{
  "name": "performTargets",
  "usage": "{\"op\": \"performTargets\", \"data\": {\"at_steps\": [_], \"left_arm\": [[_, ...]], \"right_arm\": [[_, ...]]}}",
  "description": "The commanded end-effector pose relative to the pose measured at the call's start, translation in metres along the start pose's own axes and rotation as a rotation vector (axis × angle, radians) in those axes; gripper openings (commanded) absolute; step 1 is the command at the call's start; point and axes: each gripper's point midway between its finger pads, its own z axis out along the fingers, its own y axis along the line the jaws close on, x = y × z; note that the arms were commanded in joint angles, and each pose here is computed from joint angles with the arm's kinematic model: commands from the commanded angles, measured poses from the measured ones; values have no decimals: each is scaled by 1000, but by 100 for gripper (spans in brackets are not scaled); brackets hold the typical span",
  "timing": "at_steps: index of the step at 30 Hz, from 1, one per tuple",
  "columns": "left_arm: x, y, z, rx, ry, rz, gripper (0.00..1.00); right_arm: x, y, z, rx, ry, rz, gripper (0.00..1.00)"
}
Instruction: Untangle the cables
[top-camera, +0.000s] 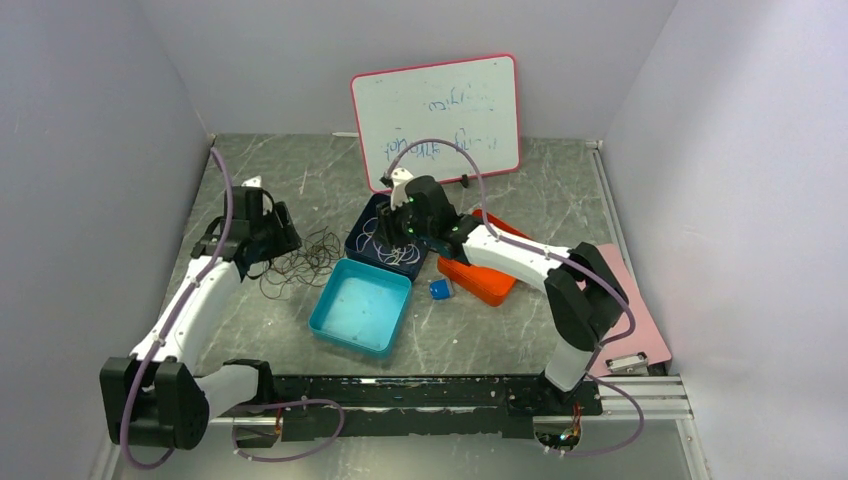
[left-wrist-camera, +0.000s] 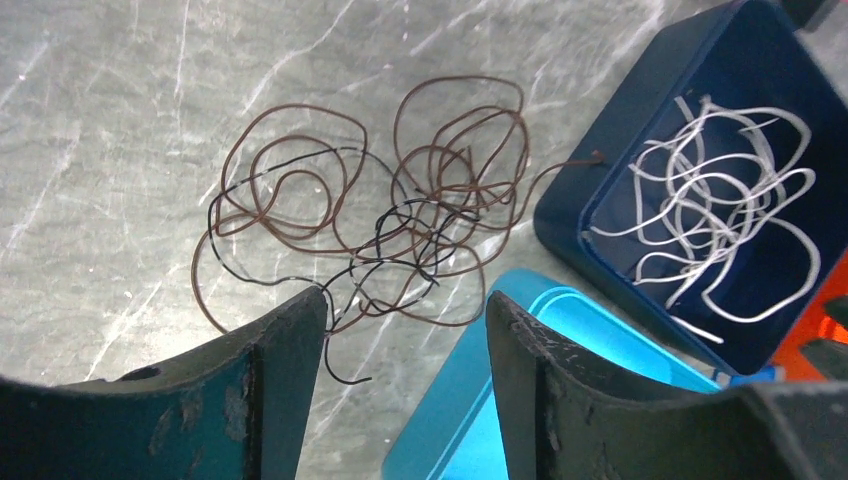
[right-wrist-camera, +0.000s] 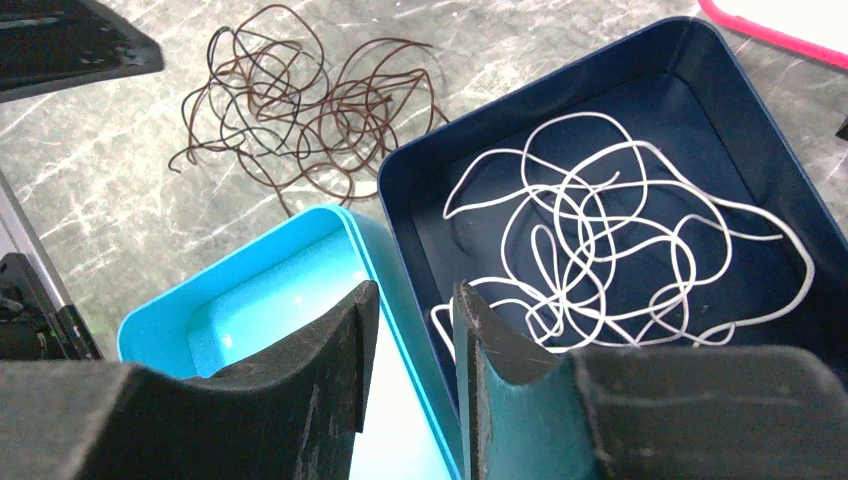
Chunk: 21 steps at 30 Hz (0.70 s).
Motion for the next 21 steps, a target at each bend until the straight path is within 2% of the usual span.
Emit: {"op": "performTargets", "data": {"at_steps": [1, 4, 16, 18, 21], "left_arm": [[7, 9, 10, -46, 71, 30, 64], [2, 10, 20, -61, 67, 43, 62], [-5, 16, 66, -95, 82, 128, 44], [-3, 17, 72, -103, 93, 134, 39], [-9, 16, 73, -106, 80, 137, 26]], "right_arm": [[8, 5, -7, -38, 5, -9, 37], [9, 8, -9, -51, 7, -9, 37], [17, 11, -14, -68, 10, 5, 33], [17, 11, -16, -66, 8, 4, 33], [15, 11, -18, -63, 2, -1, 33]]}}
